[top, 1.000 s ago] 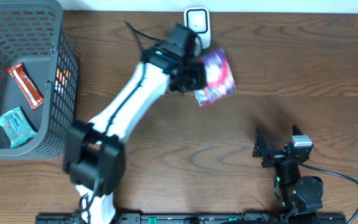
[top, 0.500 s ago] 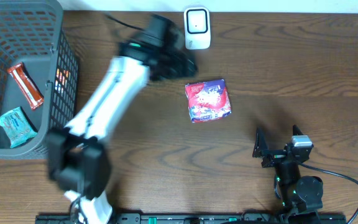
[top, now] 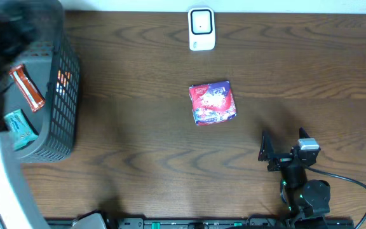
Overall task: Scan the item barcode
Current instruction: 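Lift the snack bag out and place it on the table center, then reach the left gripper into the basket and grasp the red candy bar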
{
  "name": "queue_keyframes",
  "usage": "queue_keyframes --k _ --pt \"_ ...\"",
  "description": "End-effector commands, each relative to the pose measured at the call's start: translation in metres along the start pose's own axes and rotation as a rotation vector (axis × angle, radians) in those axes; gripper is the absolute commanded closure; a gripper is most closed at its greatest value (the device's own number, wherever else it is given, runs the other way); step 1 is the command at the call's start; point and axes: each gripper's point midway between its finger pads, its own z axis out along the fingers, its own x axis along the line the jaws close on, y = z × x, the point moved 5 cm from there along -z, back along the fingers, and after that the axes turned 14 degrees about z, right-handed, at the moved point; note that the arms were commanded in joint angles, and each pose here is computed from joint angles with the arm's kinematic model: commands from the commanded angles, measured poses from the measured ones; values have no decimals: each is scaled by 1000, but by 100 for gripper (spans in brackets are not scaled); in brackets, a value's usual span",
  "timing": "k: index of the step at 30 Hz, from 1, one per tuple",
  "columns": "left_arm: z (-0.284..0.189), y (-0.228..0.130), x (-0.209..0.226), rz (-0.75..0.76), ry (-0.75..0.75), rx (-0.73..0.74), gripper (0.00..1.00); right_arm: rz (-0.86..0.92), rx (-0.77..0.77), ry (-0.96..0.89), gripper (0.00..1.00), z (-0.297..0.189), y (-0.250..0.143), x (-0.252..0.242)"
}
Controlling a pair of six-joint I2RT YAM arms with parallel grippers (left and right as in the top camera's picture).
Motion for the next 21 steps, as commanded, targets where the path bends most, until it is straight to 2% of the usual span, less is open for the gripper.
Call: queue_keyframes --k 1,5,11,17,19,21 --pt "10 -17 64 -39 293 72 7 -8 -7 -16 1 0 1 -3" --pt "40 -49 92 -43 341 199 7 -8 -7 -16 1 0 1 -3" --pt "92 -111 116 62 326 498 7 -8 -7 -16 1 0 1 -3" --pt "128 -165 137 42 316 714 7 -8 -7 -16 1 0 1 -3" --pt "138 -181 144 20 282 765 7 -8 -7 -16 1 0 1 -3" --pt "149 -194 142 19 175 799 7 -8 -7 -16 1 0 1 -3"
